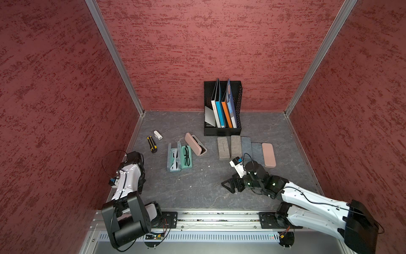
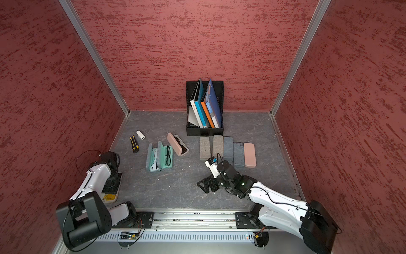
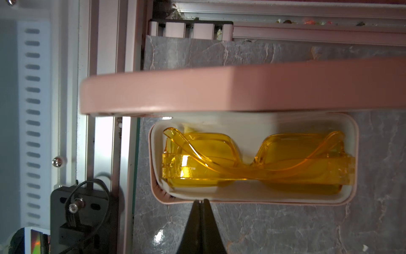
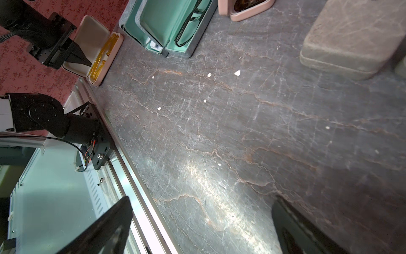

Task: Close the glasses case
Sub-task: Move the glasses case to the center of the board, then close the glasses case at the center of the board.

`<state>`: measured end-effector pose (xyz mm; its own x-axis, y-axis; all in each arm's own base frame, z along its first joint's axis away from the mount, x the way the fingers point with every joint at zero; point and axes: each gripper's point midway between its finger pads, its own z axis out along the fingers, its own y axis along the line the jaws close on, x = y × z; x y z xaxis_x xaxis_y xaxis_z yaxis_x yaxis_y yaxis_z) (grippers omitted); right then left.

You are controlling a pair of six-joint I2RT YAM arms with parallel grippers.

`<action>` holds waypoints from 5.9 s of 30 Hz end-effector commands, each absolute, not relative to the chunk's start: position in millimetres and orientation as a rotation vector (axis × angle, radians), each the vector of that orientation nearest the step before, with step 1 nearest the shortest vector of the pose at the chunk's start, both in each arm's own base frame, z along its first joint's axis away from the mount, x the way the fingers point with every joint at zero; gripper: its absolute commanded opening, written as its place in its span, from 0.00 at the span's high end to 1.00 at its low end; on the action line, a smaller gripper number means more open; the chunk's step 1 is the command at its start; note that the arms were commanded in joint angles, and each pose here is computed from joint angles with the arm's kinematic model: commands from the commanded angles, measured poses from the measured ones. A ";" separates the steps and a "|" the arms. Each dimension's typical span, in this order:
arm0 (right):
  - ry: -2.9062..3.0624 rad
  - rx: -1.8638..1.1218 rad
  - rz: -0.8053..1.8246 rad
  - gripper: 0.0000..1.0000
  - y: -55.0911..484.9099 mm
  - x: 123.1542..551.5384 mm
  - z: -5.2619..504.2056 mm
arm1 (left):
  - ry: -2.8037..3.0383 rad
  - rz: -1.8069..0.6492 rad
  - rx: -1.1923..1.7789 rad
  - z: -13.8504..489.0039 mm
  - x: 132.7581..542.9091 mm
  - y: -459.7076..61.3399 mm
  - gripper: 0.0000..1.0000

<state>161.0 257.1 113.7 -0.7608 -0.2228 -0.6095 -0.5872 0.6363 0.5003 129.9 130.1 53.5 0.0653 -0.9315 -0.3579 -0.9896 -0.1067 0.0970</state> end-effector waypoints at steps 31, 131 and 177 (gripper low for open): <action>2.315 -0.655 0.895 0.02 228.5 146.9 127.5 | 2.296 0.363 -1.996 9.4 156.0 50.9 1.00; 2.553 -0.245 0.934 0.11 227.7 218.3 82.1 | 2.270 -0.273 -0.350 150.5 102.9 -184.3 0.26; 2.744 -0.198 0.886 1.00 233.3 200.6 3.5 | 2.527 -0.534 -0.220 64.6 151.4 -239.8 0.86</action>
<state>215.6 242.4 19.2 -0.9456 -0.0526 -0.3211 -0.2400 0.7790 0.5793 144.1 -224.9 52.5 -0.8418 -0.2720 -0.4663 -0.0843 0.9195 -0.3840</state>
